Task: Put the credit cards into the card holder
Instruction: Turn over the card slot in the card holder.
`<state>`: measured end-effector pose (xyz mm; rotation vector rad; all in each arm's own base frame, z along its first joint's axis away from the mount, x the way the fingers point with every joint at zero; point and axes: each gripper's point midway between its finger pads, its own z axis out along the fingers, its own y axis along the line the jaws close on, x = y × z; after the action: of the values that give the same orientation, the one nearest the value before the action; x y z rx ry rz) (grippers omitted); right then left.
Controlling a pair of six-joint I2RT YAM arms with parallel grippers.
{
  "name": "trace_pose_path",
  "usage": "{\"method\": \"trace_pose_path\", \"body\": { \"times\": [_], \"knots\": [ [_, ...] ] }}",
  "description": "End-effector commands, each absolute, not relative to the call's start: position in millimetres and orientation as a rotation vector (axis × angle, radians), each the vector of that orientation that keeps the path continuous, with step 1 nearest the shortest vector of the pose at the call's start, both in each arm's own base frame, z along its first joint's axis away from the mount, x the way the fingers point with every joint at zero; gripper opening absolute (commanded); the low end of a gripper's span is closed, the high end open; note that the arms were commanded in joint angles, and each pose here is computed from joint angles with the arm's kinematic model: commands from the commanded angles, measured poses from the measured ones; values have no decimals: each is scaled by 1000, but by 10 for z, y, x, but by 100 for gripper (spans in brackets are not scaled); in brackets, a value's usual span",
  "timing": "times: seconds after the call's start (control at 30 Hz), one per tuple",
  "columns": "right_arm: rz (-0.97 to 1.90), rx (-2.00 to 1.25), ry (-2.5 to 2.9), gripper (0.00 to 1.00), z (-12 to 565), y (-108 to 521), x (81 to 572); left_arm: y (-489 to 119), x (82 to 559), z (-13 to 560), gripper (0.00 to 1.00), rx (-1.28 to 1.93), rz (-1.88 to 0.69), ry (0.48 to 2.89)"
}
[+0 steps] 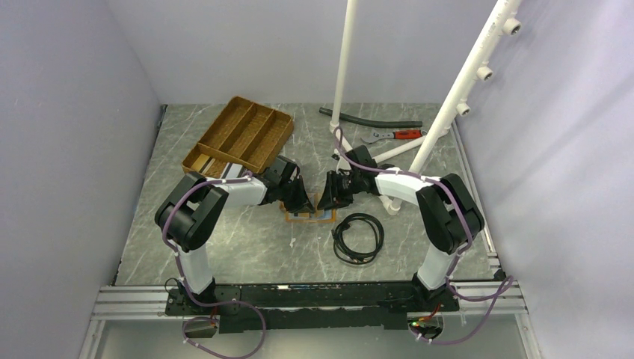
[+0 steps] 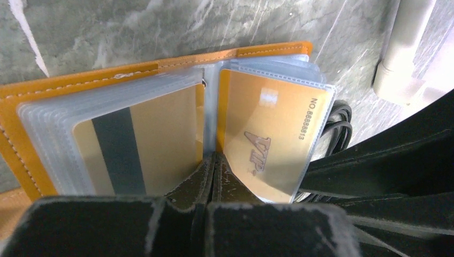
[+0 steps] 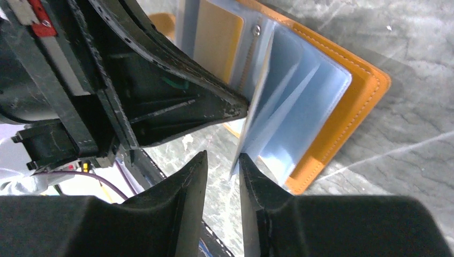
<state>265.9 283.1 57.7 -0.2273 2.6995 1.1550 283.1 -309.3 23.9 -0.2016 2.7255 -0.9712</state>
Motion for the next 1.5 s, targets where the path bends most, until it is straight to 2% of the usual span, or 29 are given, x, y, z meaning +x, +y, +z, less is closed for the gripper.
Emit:
{"method": "trace_pose_path", "body": {
  "times": [0.0, 0.1, 0.17, 0.5, 0.83, 0.9, 1.13, 1.33, 1.47],
  "knots": [
    [1249, -279, 2591, 28, 806, 3035, 2838, -3091, 2717, 241, 2, -184, -985, 2760],
    [1228, -281, 2601, 15, 780, 3026, 2859, -3104, 2734, 352, 6, -195, -1031, 2741],
    [1217, -286, 2605, 12, 765, 3021, 2870, -3084, 2740, 408, 11, -214, -1059, 2731],
    [1247, -334, 2604, 25, 770, 3119, 2849, -2889, 2702, 761, 27, -263, -1144, 2665],
    [1246, -414, 2601, 28, 758, 3260, 2800, -2641, 3000, 1047, 51, -464, -1292, 2551],
    [1243, -413, 2603, 28, 746, 3262, 2803, -2658, 3090, 1049, 60, -462, -1259, 2567],
    [1235, -413, 2610, 28, 717, 3263, 2806, -2758, 3267, 963, 57, -421, -1149, 2619],
    [1232, -414, 2613, 28, 712, 3257, 2791, -2782, 3253, 839, 43, -369, -1001, 2673],
    [1230, -411, 2616, 28, 699, 3249, 2779, -2801, 3238, 824, 38, -332, -950, 2680]
  ]
}}
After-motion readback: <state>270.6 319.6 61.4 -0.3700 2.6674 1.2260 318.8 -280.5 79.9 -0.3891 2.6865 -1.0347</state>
